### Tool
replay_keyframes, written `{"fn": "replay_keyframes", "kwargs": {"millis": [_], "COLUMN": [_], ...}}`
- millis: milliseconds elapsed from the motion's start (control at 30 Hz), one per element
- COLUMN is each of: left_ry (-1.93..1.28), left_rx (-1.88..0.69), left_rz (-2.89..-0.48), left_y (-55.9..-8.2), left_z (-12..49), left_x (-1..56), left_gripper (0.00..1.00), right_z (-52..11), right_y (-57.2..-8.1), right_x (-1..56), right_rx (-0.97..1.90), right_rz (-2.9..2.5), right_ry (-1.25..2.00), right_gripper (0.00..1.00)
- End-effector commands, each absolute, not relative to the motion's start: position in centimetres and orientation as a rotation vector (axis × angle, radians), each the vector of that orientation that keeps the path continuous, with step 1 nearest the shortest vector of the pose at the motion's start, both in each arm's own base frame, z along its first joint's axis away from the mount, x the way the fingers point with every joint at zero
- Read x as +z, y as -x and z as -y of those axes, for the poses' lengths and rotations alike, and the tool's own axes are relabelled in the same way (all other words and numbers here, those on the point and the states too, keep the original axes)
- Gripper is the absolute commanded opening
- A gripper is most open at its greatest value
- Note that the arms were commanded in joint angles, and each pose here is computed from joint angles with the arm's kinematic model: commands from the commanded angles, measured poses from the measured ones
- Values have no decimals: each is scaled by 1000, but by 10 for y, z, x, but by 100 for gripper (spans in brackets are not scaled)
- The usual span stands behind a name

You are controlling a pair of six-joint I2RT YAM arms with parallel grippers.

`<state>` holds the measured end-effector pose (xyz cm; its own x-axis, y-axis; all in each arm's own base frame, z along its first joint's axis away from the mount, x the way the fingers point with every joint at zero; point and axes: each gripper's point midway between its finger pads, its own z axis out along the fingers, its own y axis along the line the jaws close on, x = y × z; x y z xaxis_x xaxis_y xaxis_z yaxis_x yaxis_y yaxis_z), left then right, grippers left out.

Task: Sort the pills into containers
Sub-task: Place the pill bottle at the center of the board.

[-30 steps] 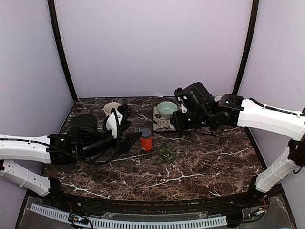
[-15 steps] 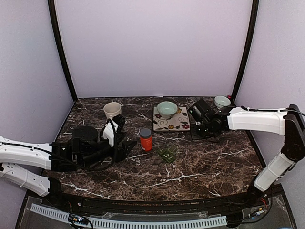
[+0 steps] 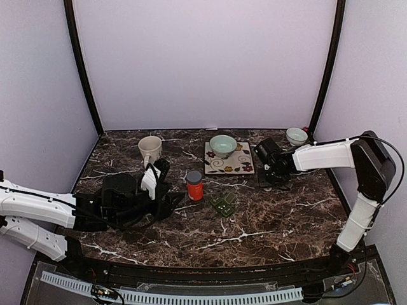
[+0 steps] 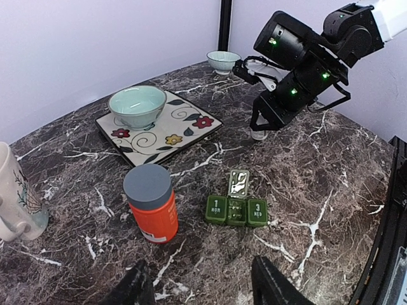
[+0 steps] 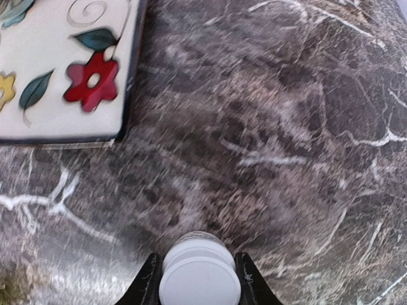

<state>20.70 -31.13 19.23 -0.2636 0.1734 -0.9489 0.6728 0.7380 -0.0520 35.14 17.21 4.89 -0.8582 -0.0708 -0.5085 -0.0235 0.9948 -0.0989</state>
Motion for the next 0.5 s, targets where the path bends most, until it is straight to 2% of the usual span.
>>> {"fn": "replay_keyframes", "kwargs": {"millis": [0,233,467], "left_ry": [-652,-653,-656], "left_rx": [-591,-586,-589], "left_rz": [-1811,-1821,-1827], "left_y": [-204,-205,-205], "left_z": [315,316,318], "left_x": [188,185,183], "left_gripper": [54,54,53], "right_z": [-170,-172,-169], "right_y": [-386,-418,-425], "right_x": [62,66,53], "right_rx": [-92,-66,-38], "right_rz": [-2529,-2515,-2525], "right_ry": [20,-3,-37], "right_gripper": [6,6,9]}}
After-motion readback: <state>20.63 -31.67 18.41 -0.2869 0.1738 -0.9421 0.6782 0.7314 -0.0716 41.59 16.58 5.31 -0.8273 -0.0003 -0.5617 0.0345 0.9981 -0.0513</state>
